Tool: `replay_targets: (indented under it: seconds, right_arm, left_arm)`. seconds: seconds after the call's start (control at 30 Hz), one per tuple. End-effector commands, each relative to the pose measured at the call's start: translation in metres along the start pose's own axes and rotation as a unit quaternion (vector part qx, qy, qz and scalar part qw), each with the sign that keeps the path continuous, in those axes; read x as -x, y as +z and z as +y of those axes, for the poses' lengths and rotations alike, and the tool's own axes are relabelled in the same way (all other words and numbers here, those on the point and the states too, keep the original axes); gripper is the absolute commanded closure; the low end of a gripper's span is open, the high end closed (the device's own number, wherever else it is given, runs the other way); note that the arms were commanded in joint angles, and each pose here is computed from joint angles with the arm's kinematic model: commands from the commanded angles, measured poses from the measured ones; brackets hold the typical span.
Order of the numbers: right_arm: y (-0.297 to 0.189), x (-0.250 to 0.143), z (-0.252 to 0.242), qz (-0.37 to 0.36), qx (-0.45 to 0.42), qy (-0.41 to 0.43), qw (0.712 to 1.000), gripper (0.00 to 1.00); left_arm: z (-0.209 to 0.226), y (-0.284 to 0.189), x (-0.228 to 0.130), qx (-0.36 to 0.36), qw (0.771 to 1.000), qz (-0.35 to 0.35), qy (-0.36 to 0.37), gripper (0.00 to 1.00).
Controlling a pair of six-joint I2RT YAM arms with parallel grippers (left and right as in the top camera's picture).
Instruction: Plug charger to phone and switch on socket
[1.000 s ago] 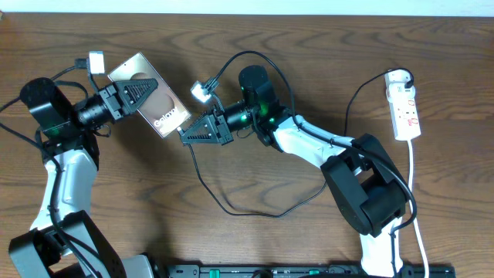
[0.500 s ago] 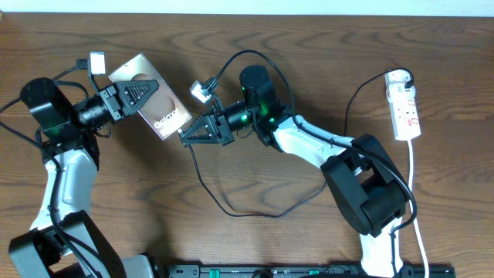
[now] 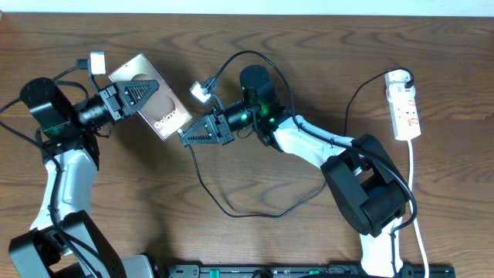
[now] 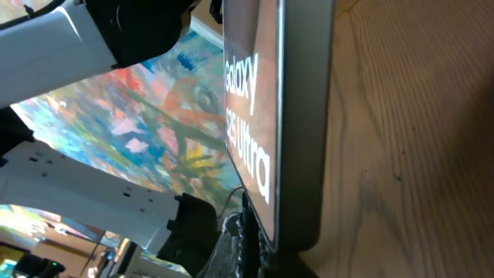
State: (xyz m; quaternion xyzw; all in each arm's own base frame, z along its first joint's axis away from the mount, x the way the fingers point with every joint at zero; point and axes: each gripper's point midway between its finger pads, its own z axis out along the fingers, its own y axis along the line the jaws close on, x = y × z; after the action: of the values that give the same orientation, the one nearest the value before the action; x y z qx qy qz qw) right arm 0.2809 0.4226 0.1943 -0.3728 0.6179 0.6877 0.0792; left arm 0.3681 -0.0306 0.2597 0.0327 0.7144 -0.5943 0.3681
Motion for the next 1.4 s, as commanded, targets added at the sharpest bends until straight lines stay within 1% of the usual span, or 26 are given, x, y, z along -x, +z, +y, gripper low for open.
replay_targets:
  seconds: [0.0, 0.43, 0.8, 1.37]
  right_arm:
    - [0.0, 0.015, 0.005, -0.017, -0.011, 0.0, 1.0, 0.99]
    - [-0.001, 0.015, 0.005, -0.018, -0.011, -0.001, 1.0, 0.99]
    - [-0.001, 0.014, 0.006, -0.014, -0.007, -0.001, 1.0, 0.99]
    - [-0.022, 0.019, 0.002, -0.022, -0.011, -0.004, 1.0, 0.99]
  left_arm:
    - [-0.013, 0.003, -0.008, -0.026, 0.999, 0.025, 0.011, 0.92]
    - [-0.013, 0.003, -0.009, -0.026, 0.999, 0.026, 0.011, 0.93]
    - [-0.018, 0.014, -0.015, -0.037, 0.998, 0.041, 0.012, 0.92]
    - [-0.018, 0.014, -0.015, -0.037, 0.998, 0.041, 0.012, 0.93]
